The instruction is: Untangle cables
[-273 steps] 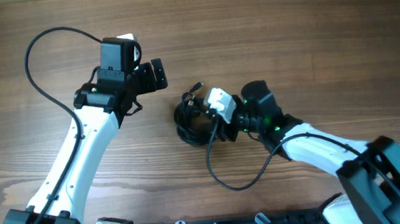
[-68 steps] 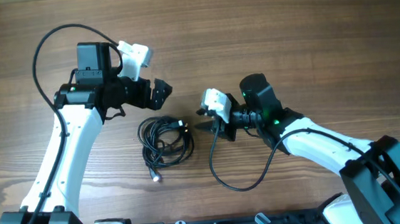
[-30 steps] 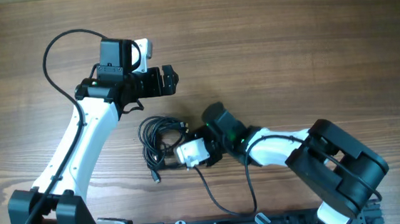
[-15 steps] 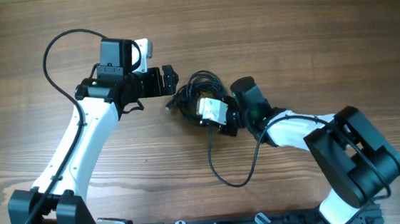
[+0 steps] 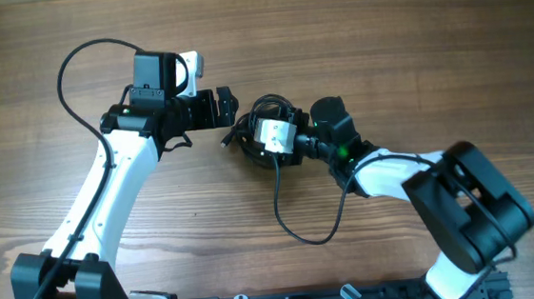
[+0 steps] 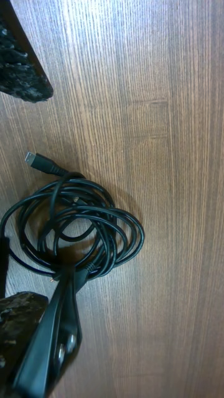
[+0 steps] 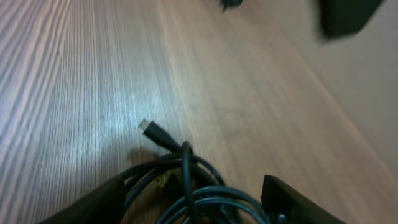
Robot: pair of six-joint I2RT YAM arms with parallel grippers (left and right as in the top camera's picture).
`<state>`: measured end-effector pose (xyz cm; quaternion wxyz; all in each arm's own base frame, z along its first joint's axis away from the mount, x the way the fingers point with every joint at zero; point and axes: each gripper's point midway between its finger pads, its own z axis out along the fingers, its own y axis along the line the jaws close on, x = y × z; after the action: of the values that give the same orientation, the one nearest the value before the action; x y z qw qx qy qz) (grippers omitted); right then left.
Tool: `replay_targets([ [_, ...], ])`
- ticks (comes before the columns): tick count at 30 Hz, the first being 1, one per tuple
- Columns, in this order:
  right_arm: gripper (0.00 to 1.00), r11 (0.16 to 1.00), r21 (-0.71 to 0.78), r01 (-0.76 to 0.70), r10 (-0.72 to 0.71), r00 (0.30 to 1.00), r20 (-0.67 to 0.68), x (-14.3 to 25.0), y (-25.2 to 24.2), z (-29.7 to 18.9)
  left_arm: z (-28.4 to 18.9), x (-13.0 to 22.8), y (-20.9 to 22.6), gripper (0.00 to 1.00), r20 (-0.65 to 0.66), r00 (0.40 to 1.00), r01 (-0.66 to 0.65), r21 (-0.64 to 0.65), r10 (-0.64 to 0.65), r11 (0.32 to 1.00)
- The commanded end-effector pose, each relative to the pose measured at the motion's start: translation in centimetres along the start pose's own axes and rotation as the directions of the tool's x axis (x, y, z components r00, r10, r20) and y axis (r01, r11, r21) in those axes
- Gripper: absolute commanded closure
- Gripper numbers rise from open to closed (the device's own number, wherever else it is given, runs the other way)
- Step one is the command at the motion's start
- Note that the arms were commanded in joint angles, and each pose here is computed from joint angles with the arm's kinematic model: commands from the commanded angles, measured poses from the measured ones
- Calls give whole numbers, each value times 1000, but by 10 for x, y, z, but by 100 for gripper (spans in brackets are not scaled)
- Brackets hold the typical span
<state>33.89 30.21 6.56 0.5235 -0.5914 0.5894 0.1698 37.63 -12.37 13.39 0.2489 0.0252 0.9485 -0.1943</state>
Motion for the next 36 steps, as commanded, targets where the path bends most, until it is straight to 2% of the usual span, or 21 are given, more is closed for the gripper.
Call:
replay_targets([
  [1,32,999,-35,-32,32,999,-9,12,5,16,3,2,2,0,-8,1000,10,-2,-10,1000],
  [3,32,998,-42,-53,53,998,-16,17,5,24,3,2,2,0,-9,1000,10,-2,-10,1000],
  [5,42,997,-46,-60,59,998,-21,21,4,31,3,2,2,0,-8,1000,9,-2,-9,1000],
  [6,43,997,-45,-57,56,998,-19,20,4,31,3,2,2,0,-8,1000,10,-2,-10,1000],
  [7,48,998,-45,-55,54,998,-16,19,3,32,3,2,2,0,-8,1000,9,-2,-9,1000],
  [9,65,998,-45,-52,52,999,-16,19,3,32,3,2,2,0,-8,1000,10,-2,-10,1000],
  [11,72,997,-54,-60,59,998,-27,21,6,32,3,2,2,0,-8,1000,9,-2,-9,1000],
  [14,71,994,-80,-73,68,996,-61,29,13,31,3,3,2,0,-10,1000,10,-2,-10,1000],
  [15,58,994,-85,-63,57,996,-70,32,15,31,3,2,2,0,-9,1000,10,-2,-10,1000],
  [17,50,995,-82,-63,57,996,-73,32,14,31,3,2,2,0,-9,1000,10,-2,-10,1000],
  [19,52,994,-85,-63,56,995,-77,33,15,31,3,2,2,0,-9,1000,10,-2,-10,1000],
  [22,71,990,-121,-79,65,991,-119,50,28,33,3,2,2,0,-9,1000,10,-2,-10,1000],
  [23,87,988,-127,-88,71,989,-128,55,31,34,3,3,2,0,-10,1000,10,-2,-10,1000],
  [24,96,987,-127,-95,78,989,-129,55,31,34,3,3,2,0,-13,1000,11,-3,-11,1000],
  [28,96,976,-35,-214,213,977,-24,17,1,31,3,2,2,2,-9,1000,10,-2,-10,1000],
  [32,96,957,-15,-290,290,952,94,-30,-23,16,3,2,2,5,-7,1000,9,-2,-9,1000],
  [36,96,914,5,-406,397,897,194,-75,-49,-10,-6,-6,13,7,21,999,38,-7,-38,999],
])
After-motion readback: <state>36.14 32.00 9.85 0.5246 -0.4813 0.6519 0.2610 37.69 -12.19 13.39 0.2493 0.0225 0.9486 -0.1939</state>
